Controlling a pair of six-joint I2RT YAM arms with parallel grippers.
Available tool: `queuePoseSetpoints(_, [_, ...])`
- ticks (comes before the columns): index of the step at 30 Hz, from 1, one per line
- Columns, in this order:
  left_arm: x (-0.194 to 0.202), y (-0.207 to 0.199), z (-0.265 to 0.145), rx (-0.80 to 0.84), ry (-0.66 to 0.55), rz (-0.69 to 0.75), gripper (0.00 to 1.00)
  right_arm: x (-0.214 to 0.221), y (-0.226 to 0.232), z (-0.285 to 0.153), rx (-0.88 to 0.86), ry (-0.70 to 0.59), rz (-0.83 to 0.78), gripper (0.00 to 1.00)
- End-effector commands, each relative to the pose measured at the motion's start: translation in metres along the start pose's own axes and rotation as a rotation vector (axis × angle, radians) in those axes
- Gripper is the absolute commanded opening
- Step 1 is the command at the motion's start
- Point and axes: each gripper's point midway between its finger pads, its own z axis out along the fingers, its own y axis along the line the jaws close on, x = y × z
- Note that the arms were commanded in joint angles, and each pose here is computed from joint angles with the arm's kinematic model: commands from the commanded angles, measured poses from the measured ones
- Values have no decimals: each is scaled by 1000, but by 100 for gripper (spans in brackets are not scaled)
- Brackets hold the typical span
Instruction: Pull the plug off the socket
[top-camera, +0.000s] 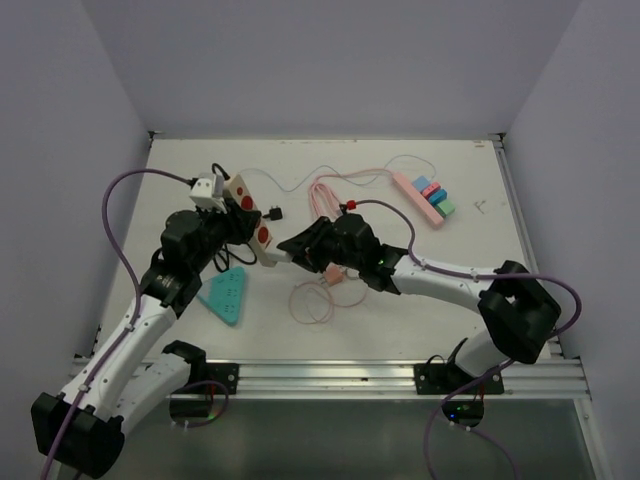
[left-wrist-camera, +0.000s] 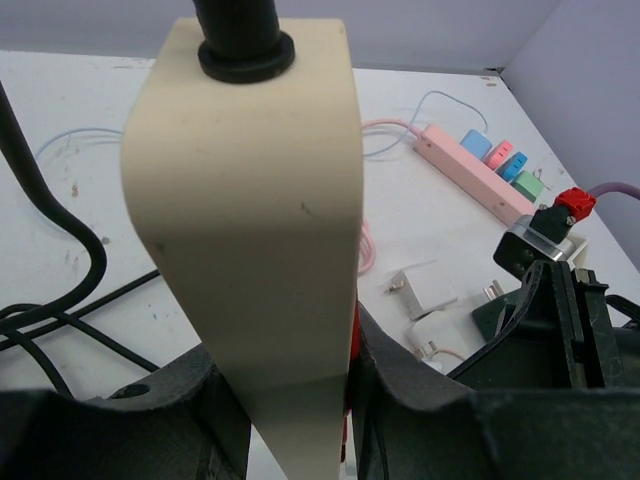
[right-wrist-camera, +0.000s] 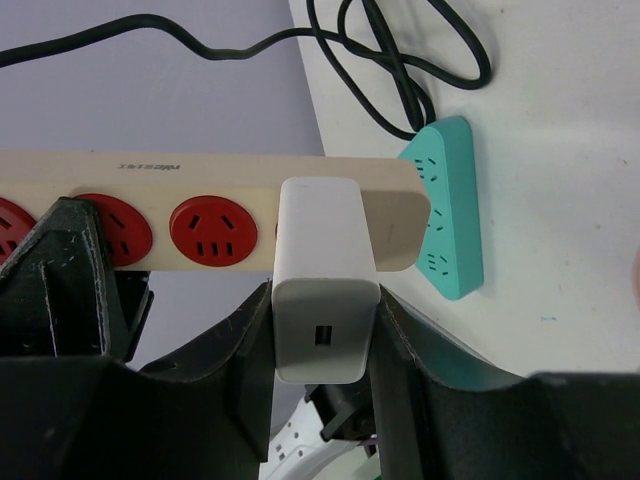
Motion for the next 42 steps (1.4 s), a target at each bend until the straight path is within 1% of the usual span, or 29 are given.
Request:
queuePoseSetpoints(1, [-43, 42, 3, -214, -192, 126, 0, 10, 31, -33, -93, 37, 14, 0])
queuePoseSetpoints(5, [-35, 68, 1, -346, -178, 155, 0, -7, 19, -55, -49, -8, 32, 0])
queuePoseSetpoints(6, [-34, 73, 0, -368, -176, 162, 0, -15, 24, -63, -60, -26, 33, 0])
queuePoseSetpoints(8, [-32, 84, -2, -427, -170, 185, 0, -18, 18, -71, -30, -11, 14, 0])
queuePoseSetpoints(10, [-30, 91, -3, -467, -158, 203, 0, -27, 19, -83, -27, -31, 11, 0])
queuePoseSetpoints(11, [-31, 95, -4, -489, -160, 209, 0, -30, 12, -86, -2, -36, 8, 0])
queuePoseSetpoints(18, [-37, 104, -8, -549, -168, 251, 0, -55, -2, -103, 60, -75, 0, 0])
queuePoseSetpoints(22, [-47, 109, -12, -592, -175, 282, 0, -59, -11, -105, 68, -46, -3, 0])
queuePoseSetpoints(24, [-50, 106, -10, -584, -166, 275, 0, -59, -13, -103, 79, -33, -18, 0])
queuePoseSetpoints(25, [-50, 102, -7, -563, -168, 246, 0, -60, -12, -102, 79, -34, -24, 0])
queuePoseSetpoints(26, [-48, 89, 0, -486, -154, 226, 0, -62, -5, -100, 73, -33, -39, 0])
queuePoseSetpoints(28, [-51, 72, 4, -420, -167, 161, 0, -63, -6, -89, 97, -13, -44, 0])
queuePoseSetpoints(29, [-52, 65, 6, -399, -173, 144, 0, -65, 4, -86, 79, -12, -50, 0])
queuePoseSetpoints(31, [-52, 47, 9, -347, -179, 117, 0, -65, 8, -78, 77, 8, -46, 0])
queuePoseSetpoints(32, [-53, 48, 9, -364, -185, 110, 0, -66, 21, -78, 55, 8, -52, 0])
queuePoseSetpoints(35, [-50, 60, 12, -429, -182, 114, 0, -65, 33, -75, 92, -7, -78, 0])
queuePoseSetpoints(36, [-52, 56, 15, -413, -186, 114, 0, -64, 36, -73, 102, -5, -81, 0])
queuePoseSetpoints(37, [-48, 53, 21, -396, -174, 110, 0, -66, 28, -62, 142, -1, -78, 0])
queuePoseSetpoints(38, [-47, 47, 25, -367, -174, 103, 0, -68, 35, -61, 174, -14, -93, 0])
queuePoseSetpoints(40, [-44, 34, 32, -327, -176, 71, 0, -70, 37, -51, 198, -7, -87, 0])
queuePoseSetpoints(42, [-44, 21, 35, -277, -179, 47, 0, -74, 44, -39, 210, -36, -92, 0])
